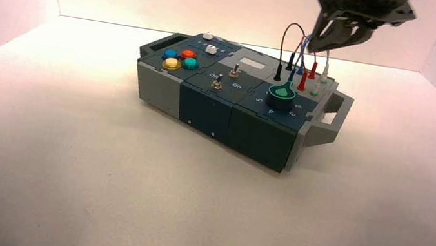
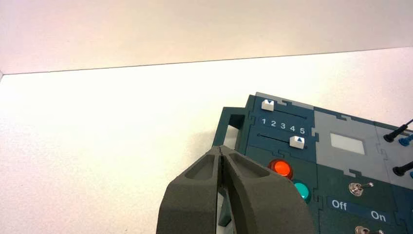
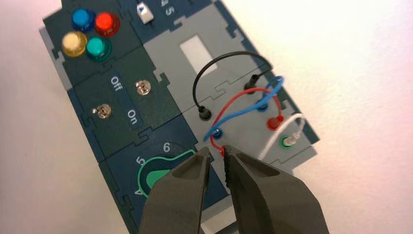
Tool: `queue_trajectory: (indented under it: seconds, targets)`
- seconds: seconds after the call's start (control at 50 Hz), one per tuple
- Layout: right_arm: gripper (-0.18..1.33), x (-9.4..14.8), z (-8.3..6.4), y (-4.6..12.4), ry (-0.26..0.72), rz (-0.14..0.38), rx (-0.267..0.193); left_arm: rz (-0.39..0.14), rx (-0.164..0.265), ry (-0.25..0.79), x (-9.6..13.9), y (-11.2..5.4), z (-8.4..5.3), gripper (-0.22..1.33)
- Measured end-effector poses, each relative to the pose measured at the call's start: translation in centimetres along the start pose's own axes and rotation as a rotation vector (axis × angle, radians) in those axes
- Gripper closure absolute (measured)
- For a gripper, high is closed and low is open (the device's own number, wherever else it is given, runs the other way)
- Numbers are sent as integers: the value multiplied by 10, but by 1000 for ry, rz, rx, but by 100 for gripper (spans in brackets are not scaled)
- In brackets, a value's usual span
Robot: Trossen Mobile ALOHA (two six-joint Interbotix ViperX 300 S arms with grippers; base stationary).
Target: Insert the red wire.
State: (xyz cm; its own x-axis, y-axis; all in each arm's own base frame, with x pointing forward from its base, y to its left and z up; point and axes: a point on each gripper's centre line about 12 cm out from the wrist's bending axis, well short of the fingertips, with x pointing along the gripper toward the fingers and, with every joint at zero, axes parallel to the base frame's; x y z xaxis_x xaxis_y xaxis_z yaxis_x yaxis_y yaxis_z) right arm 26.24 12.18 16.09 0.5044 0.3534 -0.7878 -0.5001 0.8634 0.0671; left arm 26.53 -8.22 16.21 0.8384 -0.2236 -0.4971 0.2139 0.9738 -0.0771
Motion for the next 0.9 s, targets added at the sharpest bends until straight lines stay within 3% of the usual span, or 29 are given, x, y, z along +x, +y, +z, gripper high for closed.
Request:
queue_trajectory:
  seconds: [0.16, 0.56, 0.9]
  targets:
    - [78, -14, 0, -1, -78, -29, -3, -1, 1, 5, 1, 0, -1, 127]
    - [78, -16, -2, -4, -126, -63, 4, 3, 3, 23, 6, 0, -3, 128]
    - [78, -38, -8, -16, -242, -134, 55, 4, 3, 33, 8, 0, -6, 127]
